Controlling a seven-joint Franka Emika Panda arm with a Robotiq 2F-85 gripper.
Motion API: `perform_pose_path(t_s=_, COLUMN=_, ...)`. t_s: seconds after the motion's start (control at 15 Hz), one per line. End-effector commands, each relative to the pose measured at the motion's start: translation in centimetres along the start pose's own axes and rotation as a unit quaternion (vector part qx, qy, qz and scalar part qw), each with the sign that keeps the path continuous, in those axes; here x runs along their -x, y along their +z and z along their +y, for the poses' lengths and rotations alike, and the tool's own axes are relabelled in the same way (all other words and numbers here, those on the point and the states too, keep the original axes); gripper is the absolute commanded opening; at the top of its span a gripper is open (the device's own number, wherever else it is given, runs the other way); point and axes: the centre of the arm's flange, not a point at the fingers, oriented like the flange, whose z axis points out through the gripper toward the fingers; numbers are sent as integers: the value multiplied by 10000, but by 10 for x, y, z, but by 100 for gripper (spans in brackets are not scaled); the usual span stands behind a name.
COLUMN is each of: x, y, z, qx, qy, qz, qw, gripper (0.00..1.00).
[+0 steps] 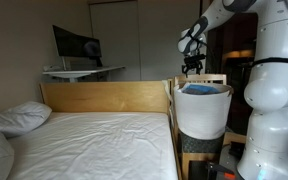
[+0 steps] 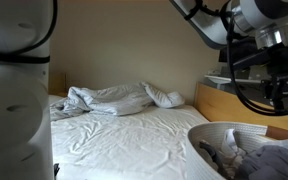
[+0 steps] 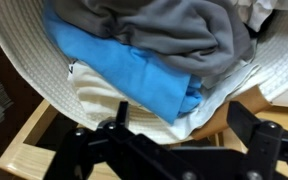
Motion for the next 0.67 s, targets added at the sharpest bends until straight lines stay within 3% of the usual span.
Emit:
perform_pose_path(t_s=0.0, x=-14, y=26, z=3, qx=326, qy=259, qz=-157, qw=9990, gripper=100)
perform_pose_path(t_s=0.2, x=-10, y=52, z=2, qx=505, qy=190, qz=-411, qw=9977, gripper=100)
perform_pose_path(t_s=0.6, x=33, y=86, z=-28, qx=567, qy=-274, qz=-956, qw=9934, gripper=100)
